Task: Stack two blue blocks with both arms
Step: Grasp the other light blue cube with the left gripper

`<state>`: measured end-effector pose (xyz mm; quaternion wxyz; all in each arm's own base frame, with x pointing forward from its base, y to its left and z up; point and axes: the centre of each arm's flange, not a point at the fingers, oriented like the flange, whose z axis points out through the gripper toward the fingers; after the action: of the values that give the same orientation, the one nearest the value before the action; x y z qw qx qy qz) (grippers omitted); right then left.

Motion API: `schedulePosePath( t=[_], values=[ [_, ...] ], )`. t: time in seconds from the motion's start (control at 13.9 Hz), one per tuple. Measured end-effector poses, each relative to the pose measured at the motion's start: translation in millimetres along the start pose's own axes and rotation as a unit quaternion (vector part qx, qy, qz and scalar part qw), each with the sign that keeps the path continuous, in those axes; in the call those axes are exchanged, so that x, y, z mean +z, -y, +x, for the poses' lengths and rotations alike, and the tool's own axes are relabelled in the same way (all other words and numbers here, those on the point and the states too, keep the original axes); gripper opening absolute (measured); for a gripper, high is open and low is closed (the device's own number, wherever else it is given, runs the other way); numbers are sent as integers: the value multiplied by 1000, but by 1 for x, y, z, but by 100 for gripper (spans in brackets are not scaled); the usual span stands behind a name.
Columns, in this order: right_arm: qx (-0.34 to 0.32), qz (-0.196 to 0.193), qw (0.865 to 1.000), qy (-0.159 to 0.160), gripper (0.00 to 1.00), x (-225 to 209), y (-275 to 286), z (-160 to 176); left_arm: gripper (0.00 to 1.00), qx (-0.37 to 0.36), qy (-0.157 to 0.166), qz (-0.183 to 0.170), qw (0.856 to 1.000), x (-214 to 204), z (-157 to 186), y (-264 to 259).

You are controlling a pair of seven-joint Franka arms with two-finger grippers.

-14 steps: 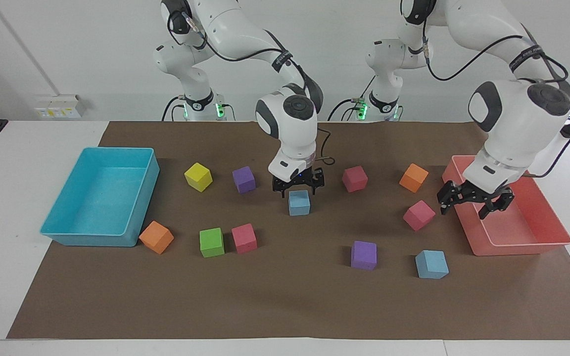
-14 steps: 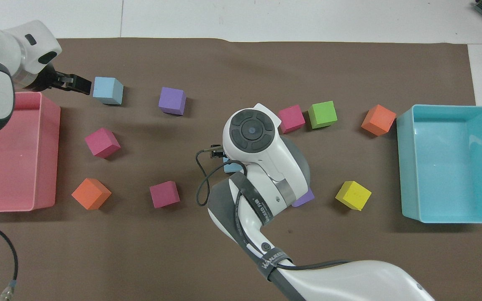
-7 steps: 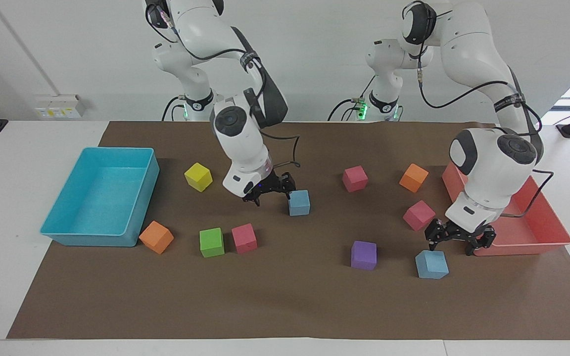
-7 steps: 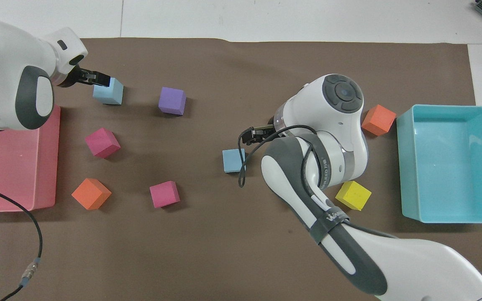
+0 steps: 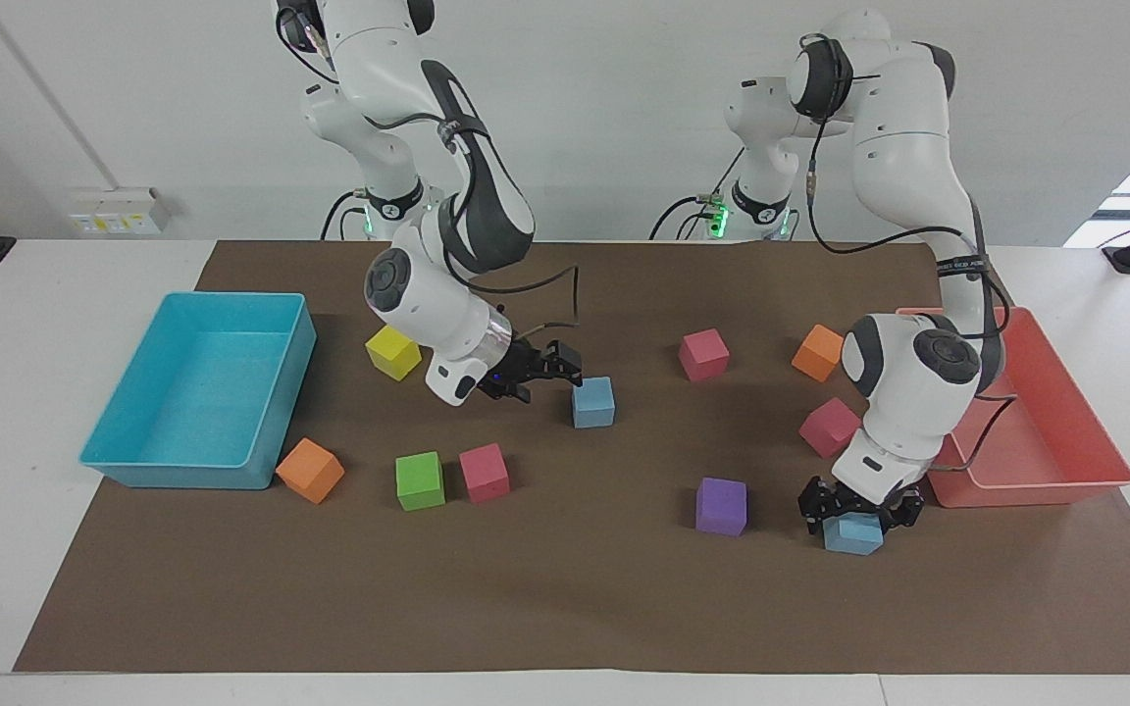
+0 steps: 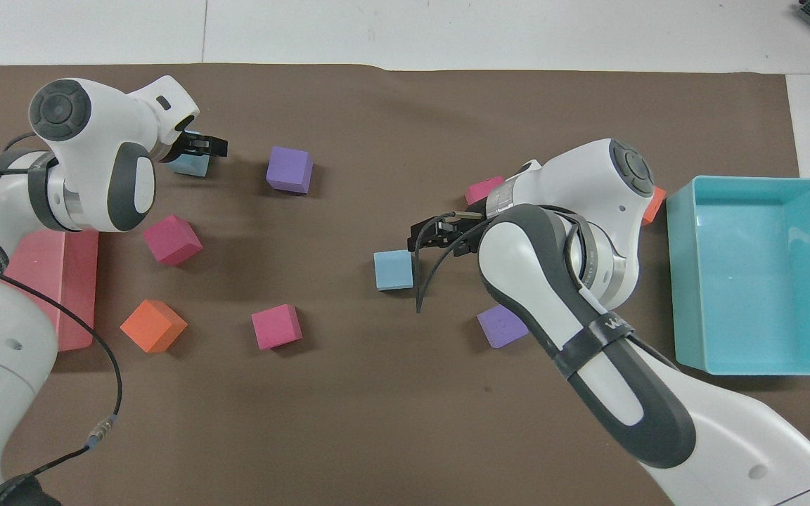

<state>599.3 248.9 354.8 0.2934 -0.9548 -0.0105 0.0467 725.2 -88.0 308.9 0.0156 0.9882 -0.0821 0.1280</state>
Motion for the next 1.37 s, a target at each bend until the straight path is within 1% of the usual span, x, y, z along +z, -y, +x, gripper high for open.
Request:
schedulePosePath(
  t=[0.07,0.14,0.22,0.29,0.36,0.43,0.57,0.65,0.72,0.79,0.86,0.93,1.08,1.22,1.37],
  values=[
    [-2,12,1000,-1,72,-1,-10,1,100,-2,0,2,1000,0,0,3],
    [-1,24,1000,-2,67,-1,-20,1,100,-3,0,3,1000,-1,0,5],
    [0,35,999,-4,67,-2,-27,2,100,-4,0,4,1000,0,0,7],
    [2,42,999,-4,59,-1,-32,1,100,-5,0,4,1000,0,-1,8],
    [6,45,999,-4,45,1,-35,1,100,-7,1,5,1000,0,-1,11],
    [11,51,999,-3,34,3,-36,0,100,-9,2,6,1000,1,-2,15],
    [20,57,998,-3,9,8,-39,1,100,-11,2,6,1000,1,-2,17],
    [25,60,998,-3,1,11,-42,1,97,-11,3,6,1000,1,-3,17],
    [32,62,998,-2,1,14,-46,2,97,-11,3,6,1000,1,-3,17],
    [39,63,997,0,1,18,-53,3,87,-11,3,6,1000,1,-3,17],
    [47,64,997,3,1,23,-59,4,71,-11,2,6,1000,1,-2,17],
    [53,66,996,4,1,29,-63,5,61,-11,1,6,1000,-1,-2,17],
    [59,66,996,1,1,38,-66,6,59,-9,-5,5,1000,-10,1,13],
    [65,70,995,2,1,42,-67,6,59,-11,-7,3,1000,-32,5,6],
    [86,92,992,-1,1,47,-69,7,59,-20,0,0,1000,-66,8,-13]
  ],
)
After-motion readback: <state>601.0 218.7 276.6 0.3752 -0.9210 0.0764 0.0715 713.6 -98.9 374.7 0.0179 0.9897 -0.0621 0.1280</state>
